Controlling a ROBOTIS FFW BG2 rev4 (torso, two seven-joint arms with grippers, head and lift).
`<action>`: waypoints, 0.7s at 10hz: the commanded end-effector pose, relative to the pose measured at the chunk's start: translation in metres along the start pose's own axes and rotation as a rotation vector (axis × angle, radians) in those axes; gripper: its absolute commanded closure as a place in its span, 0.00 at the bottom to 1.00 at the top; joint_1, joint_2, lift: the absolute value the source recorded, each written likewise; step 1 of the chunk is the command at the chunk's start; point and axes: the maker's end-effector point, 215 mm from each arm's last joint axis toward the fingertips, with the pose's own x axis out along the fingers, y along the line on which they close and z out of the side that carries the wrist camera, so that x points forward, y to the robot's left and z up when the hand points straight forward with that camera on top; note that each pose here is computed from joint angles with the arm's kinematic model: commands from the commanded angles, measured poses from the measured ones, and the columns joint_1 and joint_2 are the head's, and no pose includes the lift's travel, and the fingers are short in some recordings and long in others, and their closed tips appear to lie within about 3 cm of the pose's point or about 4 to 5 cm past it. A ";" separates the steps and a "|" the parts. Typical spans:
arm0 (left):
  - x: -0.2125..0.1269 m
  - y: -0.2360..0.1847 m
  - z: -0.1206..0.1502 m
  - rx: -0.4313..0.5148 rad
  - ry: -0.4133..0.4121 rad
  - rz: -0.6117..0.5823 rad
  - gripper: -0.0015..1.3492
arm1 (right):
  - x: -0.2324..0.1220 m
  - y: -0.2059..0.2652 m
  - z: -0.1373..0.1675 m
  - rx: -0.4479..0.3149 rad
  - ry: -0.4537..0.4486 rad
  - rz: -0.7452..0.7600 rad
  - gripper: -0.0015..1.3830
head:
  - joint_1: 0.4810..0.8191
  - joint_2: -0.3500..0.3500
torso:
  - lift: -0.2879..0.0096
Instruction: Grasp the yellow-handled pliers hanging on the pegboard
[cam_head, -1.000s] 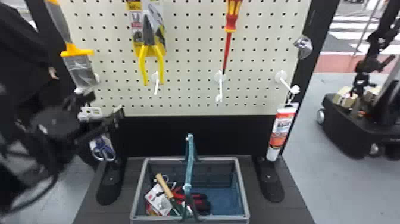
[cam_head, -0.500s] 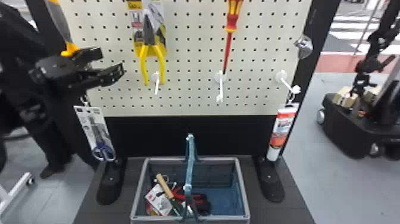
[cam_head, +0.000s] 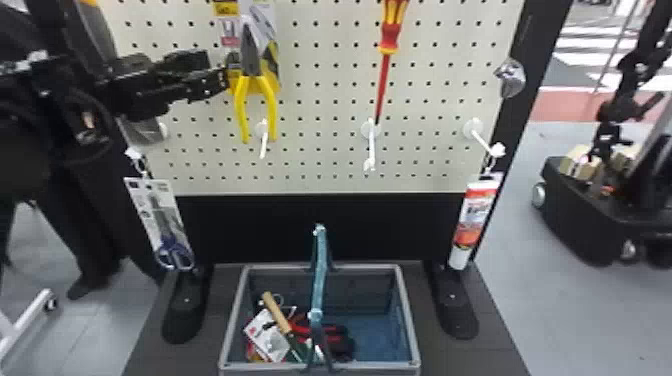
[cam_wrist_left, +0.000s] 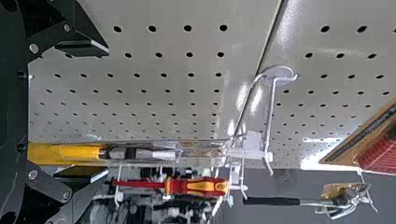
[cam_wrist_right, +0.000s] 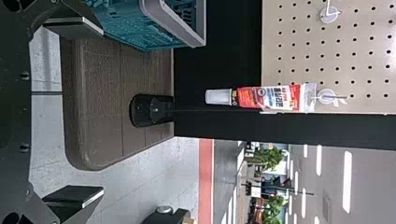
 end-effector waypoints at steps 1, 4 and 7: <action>0.015 -0.002 0.007 -0.061 -0.029 -0.090 0.27 | 0.002 0.000 -0.003 -0.002 0.003 -0.001 0.08 | 0.20 0.50 | 0.63; 0.039 -0.028 0.011 -0.121 -0.014 -0.229 0.29 | 0.007 0.001 -0.003 -0.004 -0.002 0.002 0.08 | 0.20 0.50 | 0.63; 0.035 -0.018 0.001 -0.060 0.086 -0.201 0.80 | 0.006 0.000 -0.006 -0.002 0.005 0.001 0.08 | 0.20 0.50 | 0.63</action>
